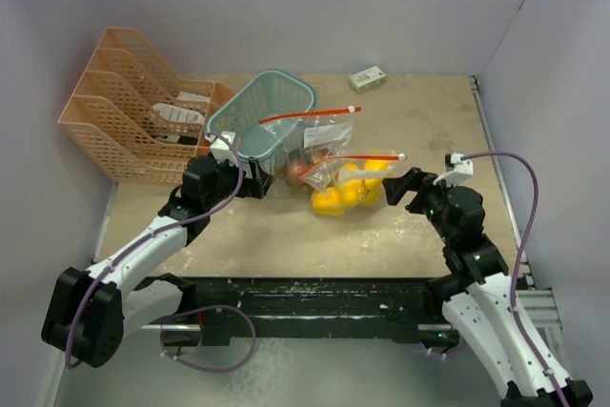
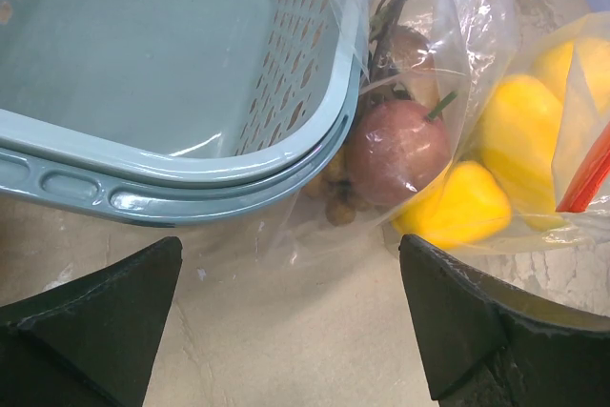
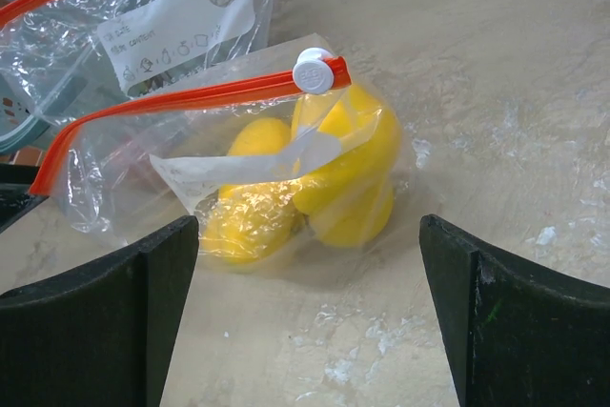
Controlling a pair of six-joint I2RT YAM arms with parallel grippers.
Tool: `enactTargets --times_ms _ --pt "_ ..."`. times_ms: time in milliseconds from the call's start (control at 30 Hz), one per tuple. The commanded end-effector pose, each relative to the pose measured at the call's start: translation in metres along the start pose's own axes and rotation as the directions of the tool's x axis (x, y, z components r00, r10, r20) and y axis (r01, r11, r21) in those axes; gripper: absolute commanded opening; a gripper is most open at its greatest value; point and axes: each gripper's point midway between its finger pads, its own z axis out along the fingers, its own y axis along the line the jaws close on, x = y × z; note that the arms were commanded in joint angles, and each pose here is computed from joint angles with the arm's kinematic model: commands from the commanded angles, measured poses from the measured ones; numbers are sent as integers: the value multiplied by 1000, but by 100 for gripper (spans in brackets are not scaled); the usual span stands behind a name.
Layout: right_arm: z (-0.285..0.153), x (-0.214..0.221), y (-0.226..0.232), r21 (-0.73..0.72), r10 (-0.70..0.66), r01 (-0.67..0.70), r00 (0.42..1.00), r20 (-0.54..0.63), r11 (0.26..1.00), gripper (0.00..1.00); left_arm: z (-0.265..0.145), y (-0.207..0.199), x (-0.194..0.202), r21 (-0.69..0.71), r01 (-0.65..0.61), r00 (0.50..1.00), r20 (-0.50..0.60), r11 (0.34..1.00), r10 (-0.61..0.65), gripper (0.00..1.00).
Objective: Open the zip-top bag and remove the fake food
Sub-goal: Move the zipper food storage bag to the center of the board.
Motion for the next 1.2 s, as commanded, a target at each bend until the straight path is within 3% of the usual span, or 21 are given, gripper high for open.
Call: enactTargets --times_ms 0,500,667,800,900,1167 --pt "-5 -24 7 -6 15 -14 997 69 1000 99 0 -12 -33 31 -25 995 98 999 22 99" --pt "4 -14 12 -41 14 -13 999 33 999 96 -11 -24 -45 68 7 990 137 998 -16 99" --pt "14 -4 13 -62 14 -14 1000 5 998 94 -32 -47 -71 88 -7 979 205 996 -12 99" --pt "18 5 18 -102 35 -35 999 -7 994 93 -43 -55 -106 23 -71 966 249 997 63 99" --pt "18 6 22 -133 47 -47 999 -3 990 92 -28 -51 -121 -39 -95 975 197 995 101 99" --pt "5 2 17 -107 22 -20 1000 13 994 92 38 -76 -126 -26 -134 982 130 991 136 99"
